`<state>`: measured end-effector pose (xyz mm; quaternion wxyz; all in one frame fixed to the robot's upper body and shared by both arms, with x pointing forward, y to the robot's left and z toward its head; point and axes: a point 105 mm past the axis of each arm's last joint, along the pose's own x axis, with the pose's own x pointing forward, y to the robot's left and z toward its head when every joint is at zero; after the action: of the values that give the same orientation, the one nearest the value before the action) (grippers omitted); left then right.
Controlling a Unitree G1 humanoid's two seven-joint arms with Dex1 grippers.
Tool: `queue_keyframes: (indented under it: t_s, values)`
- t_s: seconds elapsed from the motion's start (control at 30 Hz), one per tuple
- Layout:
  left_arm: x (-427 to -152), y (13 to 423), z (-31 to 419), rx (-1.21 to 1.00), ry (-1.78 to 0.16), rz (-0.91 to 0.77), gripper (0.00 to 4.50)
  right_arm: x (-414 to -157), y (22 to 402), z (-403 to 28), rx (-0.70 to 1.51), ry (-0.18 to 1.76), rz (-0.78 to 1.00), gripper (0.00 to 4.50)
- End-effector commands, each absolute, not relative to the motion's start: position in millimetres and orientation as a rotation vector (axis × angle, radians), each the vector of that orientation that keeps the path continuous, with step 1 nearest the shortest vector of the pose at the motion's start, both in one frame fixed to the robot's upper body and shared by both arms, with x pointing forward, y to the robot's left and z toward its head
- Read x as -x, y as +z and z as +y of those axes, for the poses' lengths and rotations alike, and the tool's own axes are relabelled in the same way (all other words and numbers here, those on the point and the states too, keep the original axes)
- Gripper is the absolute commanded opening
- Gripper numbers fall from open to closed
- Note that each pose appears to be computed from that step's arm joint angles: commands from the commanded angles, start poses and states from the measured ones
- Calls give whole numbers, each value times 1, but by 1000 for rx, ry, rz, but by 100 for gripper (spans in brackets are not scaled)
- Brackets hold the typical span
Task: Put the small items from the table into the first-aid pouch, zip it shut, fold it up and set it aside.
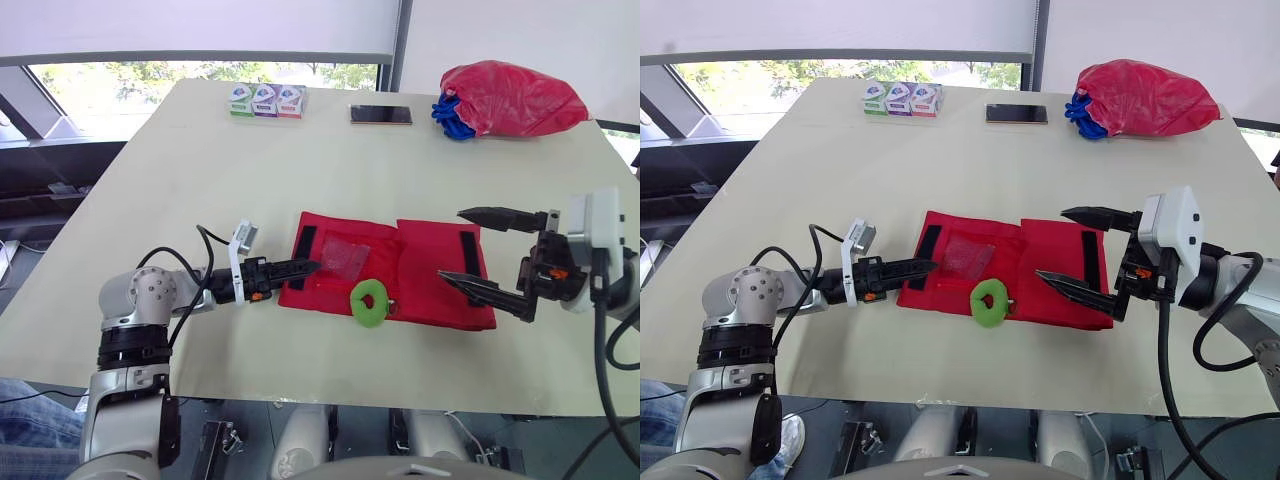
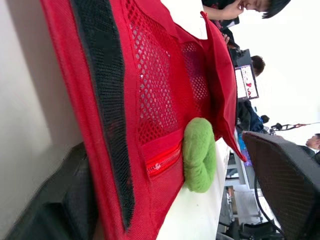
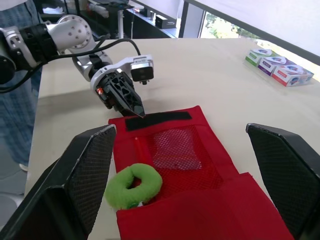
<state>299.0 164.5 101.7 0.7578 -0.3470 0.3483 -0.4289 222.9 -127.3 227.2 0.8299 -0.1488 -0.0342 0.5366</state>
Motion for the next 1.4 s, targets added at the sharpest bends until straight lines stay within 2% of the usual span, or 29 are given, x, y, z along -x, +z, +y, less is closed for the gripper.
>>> queue_keyframes:
  t_s: [0.03, 0.07, 0.13, 0.17, 0.2, 0.27, 0.4, 0.53, 0.6, 0.7, 0.87, 0.93, 0.97, 1.0, 1.17, 1.4]
  values:
    - [-300, 114, 166, 773, -975, 707, 257, -220, 231, -124, 367, 1151, -104, 450]
    - [-300, 117, 167, 784, -980, 695, 198, -221, 230, -126, 375, 1147, -101, 450]
    - [-301, 119, 169, 799, -977, 677, 118, -223, 228, -127, 388, 1144, -98, 450]
    - [-301, 119, 169, 799, -973, 676, 106, -223, 228, -127, 390, 1145, -98, 450]
    - [-301, 118, 170, 797, -970, 677, 35, -224, 228, -126, 385, 1148, -103, 450]
    - [-300, 117, 171, 796, -969, 677, 1, -225, 229, -125, 376, 1150, -111, 450]
    - [-297, 118, 176, 790, -964, 674, 1, -240, 221, -131, 422, 1083, -101, 450]
    - [-292, 116, 187, 756, -952, 696, 1, -270, 207, -129, 435, 999, -91, 450]
    - [-292, 116, 193, 742, -944, 698, 1, -279, 196, -126, 443, 1023, -56, 450]
    - [-293, 118, 200, 730, -940, 693, 0, -288, 180, -121, 493, 1052, -17, 376]
    - [-294, 129, 200, 700, -974, 671, 0, -288, 149, -100, 493, 1159, 50, 139]
    - [-291, 138, 197, 688, -1018, 660, 0, -290, 129, -100, 541, 1169, 105, 87]
    - [-288, 144, 196, 681, -1042, 653, 0, -291, 121, -101, 550, 1165, 128, 27]
    - [-287, 149, 195, 673, -1062, 645, 0, -293, 115, -101, 556, 1162, 142, 12]
    - [-288, 176, 187, 632, -1142, 584, 0, -300, 97, -101, 573, 1124, 201, 12]
    - [-282, 223, 141, 539, -1385, 489, 0, -304, 74, -108, 617, 1089, 310, 12]
